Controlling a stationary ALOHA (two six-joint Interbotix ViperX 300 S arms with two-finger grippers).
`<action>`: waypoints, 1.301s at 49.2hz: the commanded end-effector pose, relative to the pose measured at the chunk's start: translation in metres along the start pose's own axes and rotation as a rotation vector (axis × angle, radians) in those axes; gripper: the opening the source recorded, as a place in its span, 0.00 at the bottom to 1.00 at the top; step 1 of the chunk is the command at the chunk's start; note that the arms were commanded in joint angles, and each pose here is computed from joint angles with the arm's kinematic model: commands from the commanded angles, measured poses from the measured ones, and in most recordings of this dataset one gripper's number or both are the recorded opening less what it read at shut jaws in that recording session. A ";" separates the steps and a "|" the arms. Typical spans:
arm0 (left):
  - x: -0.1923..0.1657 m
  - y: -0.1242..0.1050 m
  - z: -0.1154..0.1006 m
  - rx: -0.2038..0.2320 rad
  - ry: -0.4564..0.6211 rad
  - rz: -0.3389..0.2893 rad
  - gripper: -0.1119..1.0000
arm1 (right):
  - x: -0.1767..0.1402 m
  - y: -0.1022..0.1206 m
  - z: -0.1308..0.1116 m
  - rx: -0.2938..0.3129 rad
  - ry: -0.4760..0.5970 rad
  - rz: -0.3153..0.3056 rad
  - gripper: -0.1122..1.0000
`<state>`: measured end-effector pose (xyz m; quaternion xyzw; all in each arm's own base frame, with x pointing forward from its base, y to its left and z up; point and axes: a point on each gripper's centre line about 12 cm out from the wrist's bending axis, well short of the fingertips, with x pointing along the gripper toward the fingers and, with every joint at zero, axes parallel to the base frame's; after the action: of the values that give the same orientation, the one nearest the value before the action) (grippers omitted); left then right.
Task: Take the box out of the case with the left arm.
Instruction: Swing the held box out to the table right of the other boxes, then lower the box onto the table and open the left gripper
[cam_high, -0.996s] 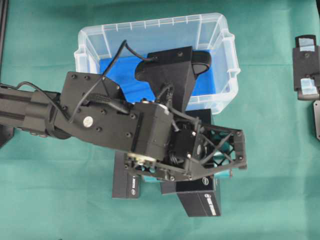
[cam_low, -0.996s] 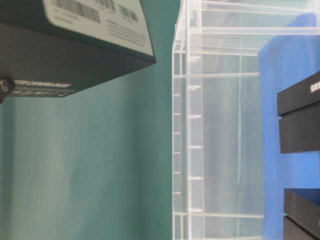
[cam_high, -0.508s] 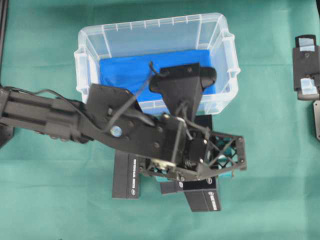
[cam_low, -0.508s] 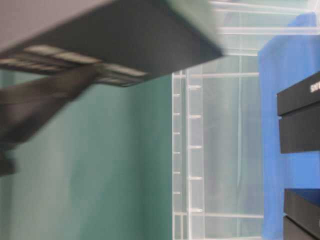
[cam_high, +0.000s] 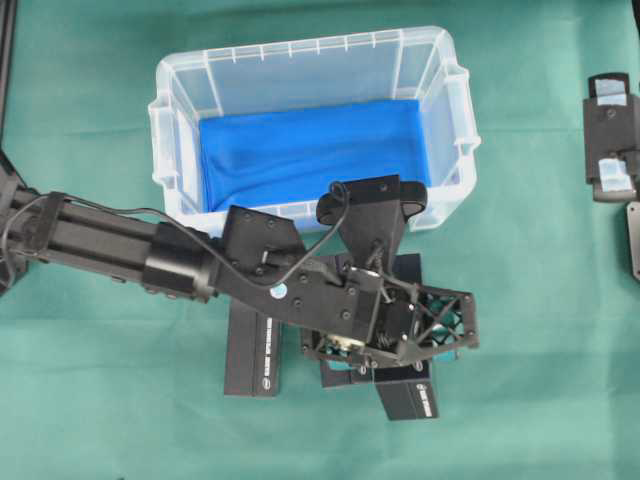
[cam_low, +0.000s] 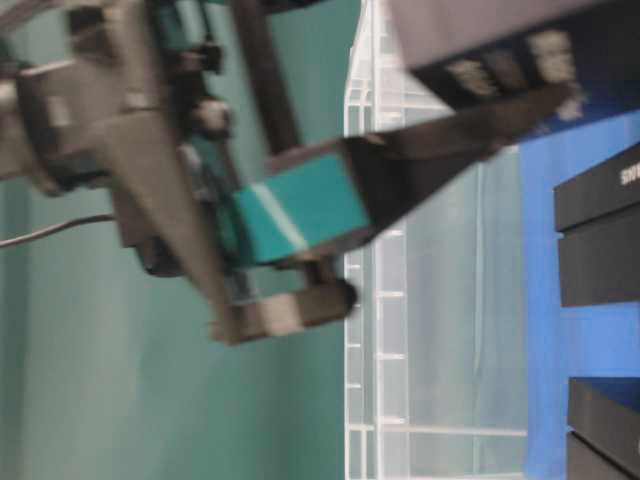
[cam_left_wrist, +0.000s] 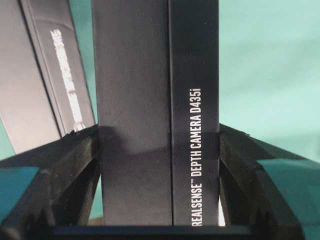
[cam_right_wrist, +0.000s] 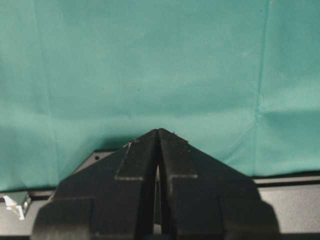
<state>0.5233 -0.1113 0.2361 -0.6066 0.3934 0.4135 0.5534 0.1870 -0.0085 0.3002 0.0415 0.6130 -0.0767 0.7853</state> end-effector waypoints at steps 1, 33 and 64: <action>-0.012 -0.004 0.002 -0.002 0.006 -0.037 0.64 | -0.004 0.000 0.002 0.001 -0.018 0.003 0.10; -0.004 -0.005 0.004 -0.004 0.014 -0.047 0.64 | -0.003 0.000 0.002 0.002 -0.014 0.002 0.10; -0.004 -0.005 0.001 0.004 0.028 -0.076 0.67 | -0.004 0.000 0.001 0.002 -0.015 0.001 0.10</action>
<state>0.5292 -0.1095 0.2186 -0.6144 0.3894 0.4004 0.5573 0.1862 -0.0085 0.3002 0.0415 0.6130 -0.0768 0.7853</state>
